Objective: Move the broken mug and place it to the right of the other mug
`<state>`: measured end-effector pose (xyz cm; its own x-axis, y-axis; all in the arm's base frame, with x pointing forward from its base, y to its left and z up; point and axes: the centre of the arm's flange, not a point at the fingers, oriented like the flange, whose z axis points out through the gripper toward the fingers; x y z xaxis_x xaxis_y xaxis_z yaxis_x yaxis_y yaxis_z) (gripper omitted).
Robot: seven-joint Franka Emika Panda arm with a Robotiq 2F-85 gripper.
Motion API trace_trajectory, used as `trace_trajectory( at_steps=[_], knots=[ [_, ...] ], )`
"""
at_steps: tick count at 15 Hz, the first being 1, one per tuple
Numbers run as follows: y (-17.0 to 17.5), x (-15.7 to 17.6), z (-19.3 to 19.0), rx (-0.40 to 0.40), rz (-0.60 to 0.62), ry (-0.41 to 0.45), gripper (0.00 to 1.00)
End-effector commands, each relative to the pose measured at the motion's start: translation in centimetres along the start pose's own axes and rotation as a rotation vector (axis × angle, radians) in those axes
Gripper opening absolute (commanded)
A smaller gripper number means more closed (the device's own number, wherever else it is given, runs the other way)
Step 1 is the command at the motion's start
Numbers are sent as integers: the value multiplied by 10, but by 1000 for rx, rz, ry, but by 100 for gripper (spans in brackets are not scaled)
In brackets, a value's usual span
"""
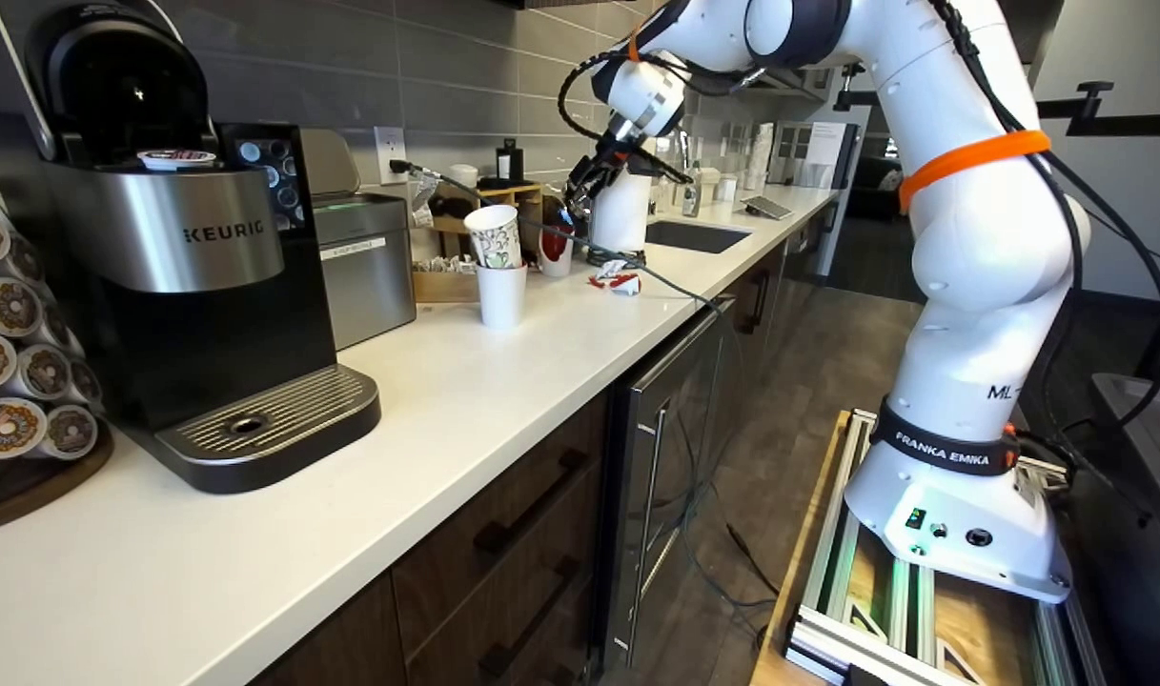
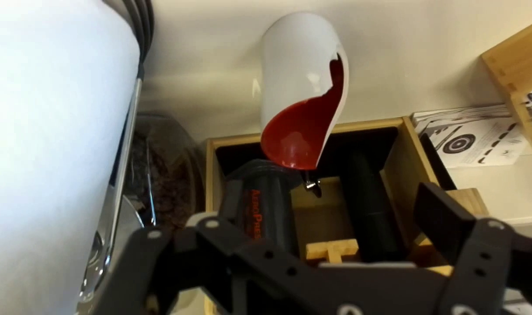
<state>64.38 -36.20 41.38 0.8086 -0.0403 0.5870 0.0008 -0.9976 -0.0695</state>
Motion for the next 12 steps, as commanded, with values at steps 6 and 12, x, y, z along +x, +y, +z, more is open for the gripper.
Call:
trace_trajectory(
  at_steps=[6, 12],
  knots=[
    [0, 0, 39, -79, 87, -40, 100],
    [13, 7, 51, -82, 85, -29, 100]
  ],
)
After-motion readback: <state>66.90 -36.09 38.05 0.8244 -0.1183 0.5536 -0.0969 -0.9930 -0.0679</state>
